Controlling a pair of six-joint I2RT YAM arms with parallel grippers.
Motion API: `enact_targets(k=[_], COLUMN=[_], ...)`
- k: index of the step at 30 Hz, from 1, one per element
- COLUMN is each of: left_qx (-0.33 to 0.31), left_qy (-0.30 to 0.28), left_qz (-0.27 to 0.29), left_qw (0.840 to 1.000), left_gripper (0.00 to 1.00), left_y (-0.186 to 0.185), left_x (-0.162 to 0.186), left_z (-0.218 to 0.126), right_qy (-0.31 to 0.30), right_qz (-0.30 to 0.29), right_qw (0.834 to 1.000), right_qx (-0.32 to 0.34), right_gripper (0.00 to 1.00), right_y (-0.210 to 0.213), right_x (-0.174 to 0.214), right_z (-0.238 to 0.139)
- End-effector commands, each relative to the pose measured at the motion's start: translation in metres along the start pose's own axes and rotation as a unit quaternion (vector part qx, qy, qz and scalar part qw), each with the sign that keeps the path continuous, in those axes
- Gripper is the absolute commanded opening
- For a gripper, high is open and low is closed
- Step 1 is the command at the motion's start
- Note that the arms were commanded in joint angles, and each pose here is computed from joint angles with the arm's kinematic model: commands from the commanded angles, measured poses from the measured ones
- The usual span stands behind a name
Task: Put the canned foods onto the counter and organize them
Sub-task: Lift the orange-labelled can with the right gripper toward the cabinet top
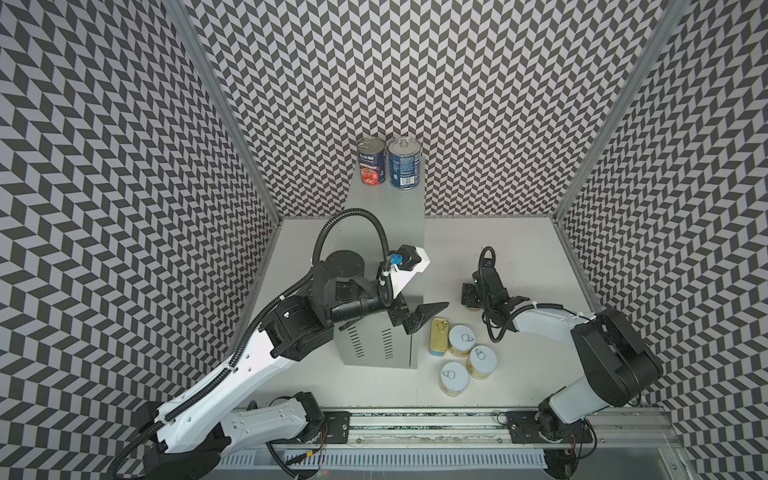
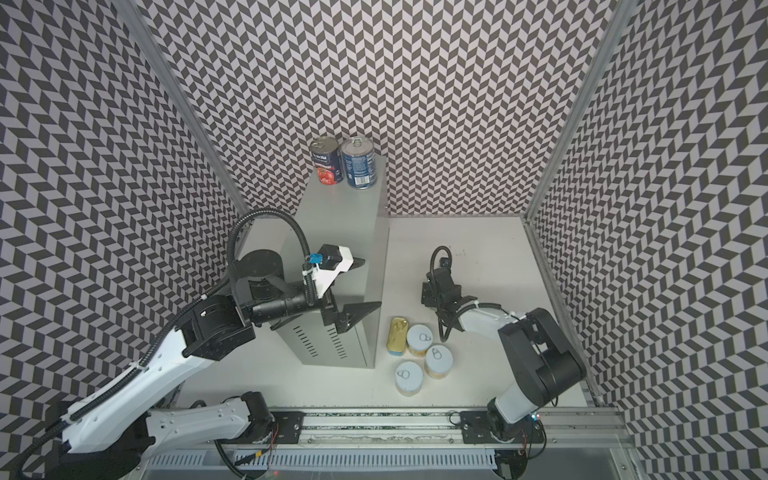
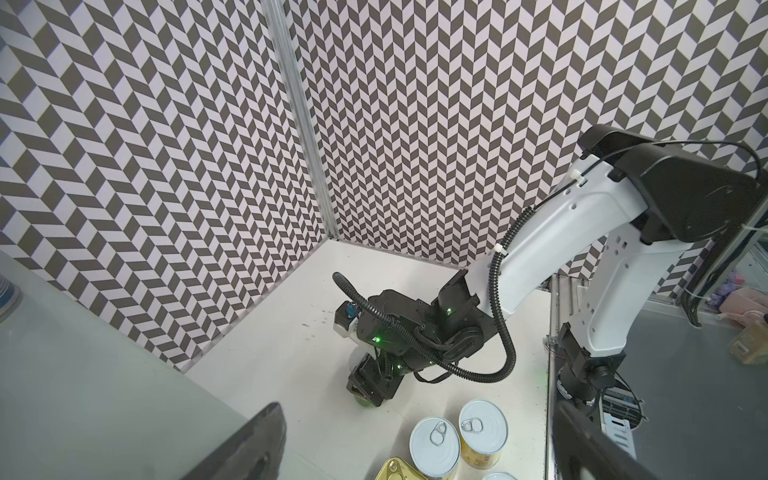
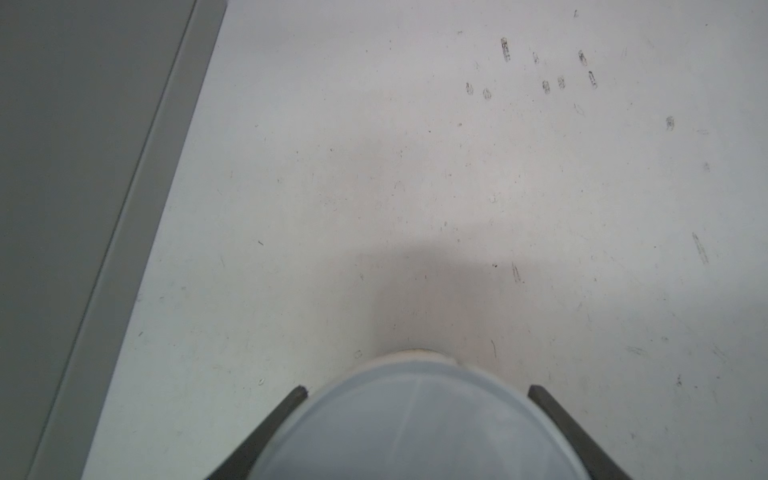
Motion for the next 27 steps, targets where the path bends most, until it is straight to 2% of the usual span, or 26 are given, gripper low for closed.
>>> enact_targets(k=[1,8,13,19,24,27], left_qx=[-0.002,-0.022,-0.084,-0.122,-0.154,-0.166], left_qy=[-0.016,-0.016,0.004,0.009,0.038,0.058], left_qz=[0.002,0.002,0.000,-0.007,-0.010,-0.003], left_qw=[1.000,1.000,0.996,0.992,0.987,0.984], left_gripper=[1.00,1.00,1.00,1.00,1.00,1.00], left_y=[0.000,0.004,0.018,0.027,0.036,0.040], left_x=[-0.005,-0.008,-0.011,-0.020,-0.022,-0.022], left_z=[-0.006,-0.009,-0.013,-0.019,-0.021,-0.022], right_qy=[-0.047,-0.082,-0.122,-0.199,-0.224,-0.233], right_qz=[0.013,-0.007,-0.040,-0.072,-0.106,-0.130], right_qw=[0.998,0.996,0.989,0.966,0.946,0.929], right_qx=[-0.030,-0.038,-0.072,-0.149,-0.208,-0.257], right_gripper=[0.66,0.62,0.62,0.62,0.62,0.63], right_y=[0.009,0.016,0.033,0.059,0.081,0.097], right_x=[-0.022,-0.050,-0.090,-0.147,-0.185,-0.204], right_z=[-0.016,-0.044,-0.085,-0.155,-0.207,-0.236])
Point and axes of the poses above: each gripper's point midway between its finger pads, its own z axis out along the fingers, its own y axis along the line the jaws close on, x = y × z, the point moved 7 cm from there along -z, back along the fingers, and after that the axes turned 10 degrees about z, right-handed, at the moved point
